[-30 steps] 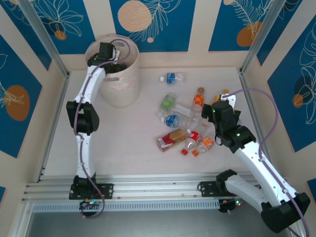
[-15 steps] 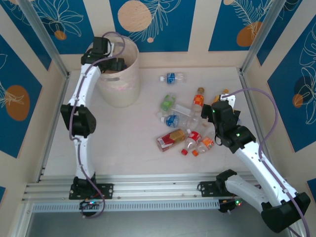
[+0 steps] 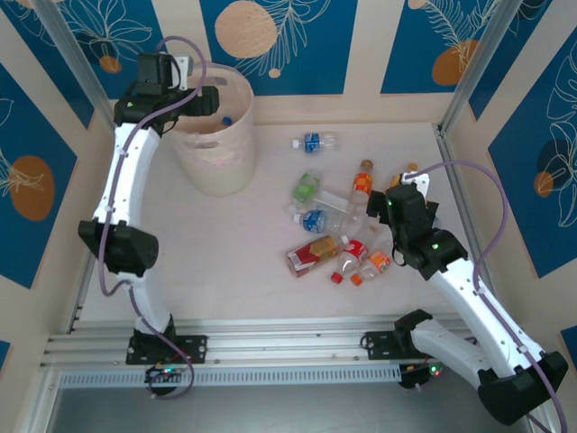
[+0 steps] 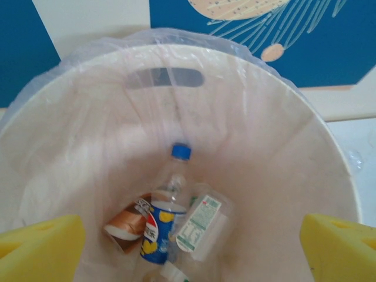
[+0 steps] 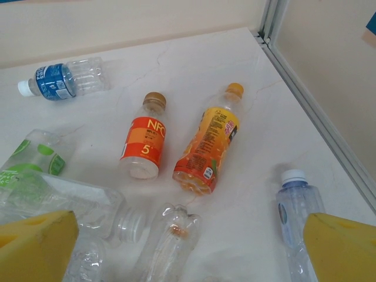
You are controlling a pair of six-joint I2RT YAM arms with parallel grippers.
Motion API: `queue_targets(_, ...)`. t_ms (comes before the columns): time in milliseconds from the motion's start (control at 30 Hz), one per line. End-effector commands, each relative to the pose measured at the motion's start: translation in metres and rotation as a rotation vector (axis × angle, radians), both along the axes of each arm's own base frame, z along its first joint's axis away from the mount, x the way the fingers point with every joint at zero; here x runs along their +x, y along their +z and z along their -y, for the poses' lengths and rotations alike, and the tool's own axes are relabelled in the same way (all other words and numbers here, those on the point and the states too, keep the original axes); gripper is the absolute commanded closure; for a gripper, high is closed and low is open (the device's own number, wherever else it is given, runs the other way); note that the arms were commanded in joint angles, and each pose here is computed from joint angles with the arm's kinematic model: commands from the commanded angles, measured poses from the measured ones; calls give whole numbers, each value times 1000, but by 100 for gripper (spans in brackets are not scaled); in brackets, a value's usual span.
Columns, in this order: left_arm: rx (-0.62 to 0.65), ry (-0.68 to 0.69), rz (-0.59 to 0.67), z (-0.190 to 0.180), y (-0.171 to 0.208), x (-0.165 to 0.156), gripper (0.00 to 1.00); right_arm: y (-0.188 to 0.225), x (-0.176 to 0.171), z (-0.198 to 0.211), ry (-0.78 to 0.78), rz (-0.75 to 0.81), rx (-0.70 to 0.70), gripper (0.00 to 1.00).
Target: Put the plastic bottles in the bin
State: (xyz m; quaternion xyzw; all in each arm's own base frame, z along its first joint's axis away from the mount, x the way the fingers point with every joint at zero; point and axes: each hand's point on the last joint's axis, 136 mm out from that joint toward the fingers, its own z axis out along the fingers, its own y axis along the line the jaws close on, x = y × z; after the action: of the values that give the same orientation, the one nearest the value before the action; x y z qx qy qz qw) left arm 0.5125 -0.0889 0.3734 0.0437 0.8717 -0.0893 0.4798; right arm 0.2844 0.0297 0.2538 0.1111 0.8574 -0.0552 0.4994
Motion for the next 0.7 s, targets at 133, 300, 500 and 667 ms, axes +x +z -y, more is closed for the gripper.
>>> queue_targets(133, -57, -111, 29, 37, 12, -58, 7, 5, 6, -2, -28, -17, 17, 1)
queue_targets(300, 35, -170, 40, 70, 4, -103, 7, -2, 13, -8, -34, -51, 26, 1)
queue_targets(500, 80, -274, 35, 115, -18, -145, 8, -13, 19, -4, -102, -120, 56, 1)
queue_targets(667, 138, -426, -29, 171, -65, -179, 10, -27, 19, 9, -163, -201, 114, 1)
